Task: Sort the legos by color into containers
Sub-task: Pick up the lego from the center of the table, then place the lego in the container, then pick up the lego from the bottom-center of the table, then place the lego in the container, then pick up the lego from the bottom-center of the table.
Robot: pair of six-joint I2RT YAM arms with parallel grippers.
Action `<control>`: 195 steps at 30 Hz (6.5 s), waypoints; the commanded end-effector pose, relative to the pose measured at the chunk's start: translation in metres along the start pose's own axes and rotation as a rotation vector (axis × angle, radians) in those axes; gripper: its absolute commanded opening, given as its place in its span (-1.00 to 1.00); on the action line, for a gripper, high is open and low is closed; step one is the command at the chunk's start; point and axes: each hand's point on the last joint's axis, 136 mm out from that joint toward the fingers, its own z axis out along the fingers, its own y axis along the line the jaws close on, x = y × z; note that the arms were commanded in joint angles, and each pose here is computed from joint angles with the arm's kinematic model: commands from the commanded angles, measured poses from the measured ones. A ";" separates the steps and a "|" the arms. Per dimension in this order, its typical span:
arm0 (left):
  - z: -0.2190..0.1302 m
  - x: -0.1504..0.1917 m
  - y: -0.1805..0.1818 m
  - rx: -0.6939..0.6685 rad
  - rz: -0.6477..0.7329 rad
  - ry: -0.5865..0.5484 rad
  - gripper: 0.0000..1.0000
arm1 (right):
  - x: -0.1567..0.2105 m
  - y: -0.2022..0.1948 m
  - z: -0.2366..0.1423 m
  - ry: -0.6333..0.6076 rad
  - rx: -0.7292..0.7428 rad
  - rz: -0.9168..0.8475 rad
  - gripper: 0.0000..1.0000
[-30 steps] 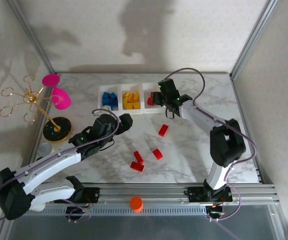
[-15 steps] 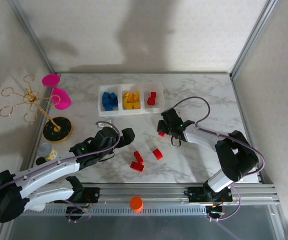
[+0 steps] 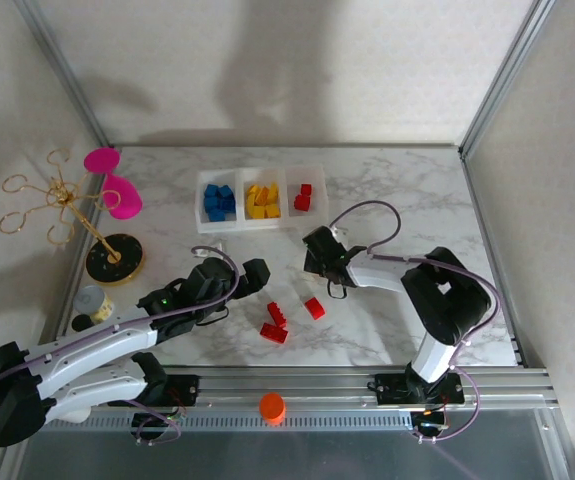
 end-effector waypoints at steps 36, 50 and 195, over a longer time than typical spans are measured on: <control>-0.002 -0.055 -0.036 0.031 0.018 -0.129 0.99 | -0.148 0.064 -0.018 -0.246 -0.101 -0.165 -0.41; 0.024 -0.076 -0.039 0.024 0.001 -0.111 0.99 | -0.219 0.078 0.043 -0.261 -0.057 -0.209 -0.04; -0.023 -0.032 0.032 -0.047 -0.099 -0.083 0.99 | -0.040 0.098 -0.089 -0.104 -0.252 -0.275 0.49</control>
